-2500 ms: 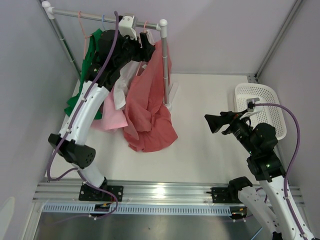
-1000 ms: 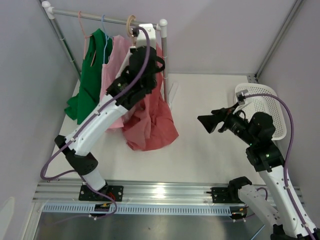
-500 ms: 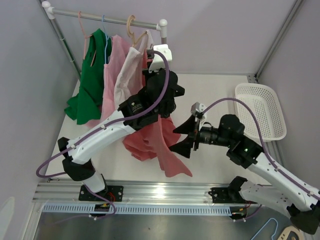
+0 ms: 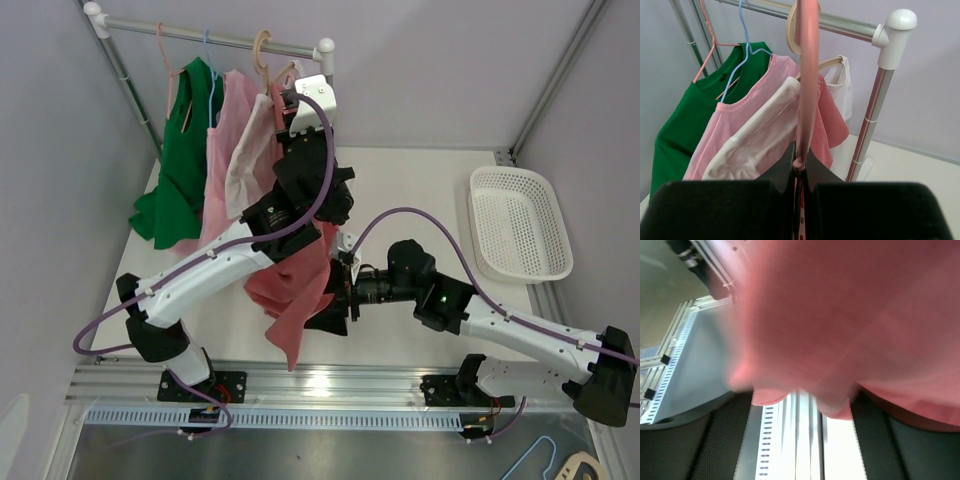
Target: Remove the t-shirt from the hanger
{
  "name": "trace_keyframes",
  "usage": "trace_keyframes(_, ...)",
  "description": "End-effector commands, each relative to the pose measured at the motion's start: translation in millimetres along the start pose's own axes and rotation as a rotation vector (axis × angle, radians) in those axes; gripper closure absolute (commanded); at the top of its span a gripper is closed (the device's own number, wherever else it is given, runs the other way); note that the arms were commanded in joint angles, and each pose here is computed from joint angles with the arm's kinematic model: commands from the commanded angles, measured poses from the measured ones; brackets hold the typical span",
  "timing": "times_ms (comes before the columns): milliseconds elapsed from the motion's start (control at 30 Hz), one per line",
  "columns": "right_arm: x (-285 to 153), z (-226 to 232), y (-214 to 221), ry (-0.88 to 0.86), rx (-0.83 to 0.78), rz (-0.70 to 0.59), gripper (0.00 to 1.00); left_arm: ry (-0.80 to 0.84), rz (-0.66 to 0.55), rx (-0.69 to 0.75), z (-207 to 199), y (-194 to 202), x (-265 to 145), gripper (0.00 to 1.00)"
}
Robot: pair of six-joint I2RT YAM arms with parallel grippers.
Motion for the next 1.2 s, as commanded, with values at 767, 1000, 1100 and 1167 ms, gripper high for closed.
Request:
trace_keyframes(767,-12,75,104,0.101,0.096,0.124,1.0,0.131,0.041,-0.104,30,-9,60,0.99)
trace_keyframes(1000,-14,-11,26,0.388,0.229,-0.184,1.0,0.569,0.176,-0.13,59,5,4,0.99)
trace_keyframes(1100,-24,-49,0,0.542,0.245,-0.226,1.0,0.715,0.193,-0.098,73,34,-35,0.99)
trace_keyframes(1167,-20,-67,-11,0.62,0.258,-0.198,1.0,0.801,0.259,-0.054,73,65,-56,0.99)
Point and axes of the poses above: each gripper's point midway between its finger pads, its own x axis out along the fingers, its own z axis along the line the jaws close on, y = z × x, the point moved 9 cm from there along -x, back along the fingers, and after that the axes turned 13 degrees about x, right-handed, at the moved point
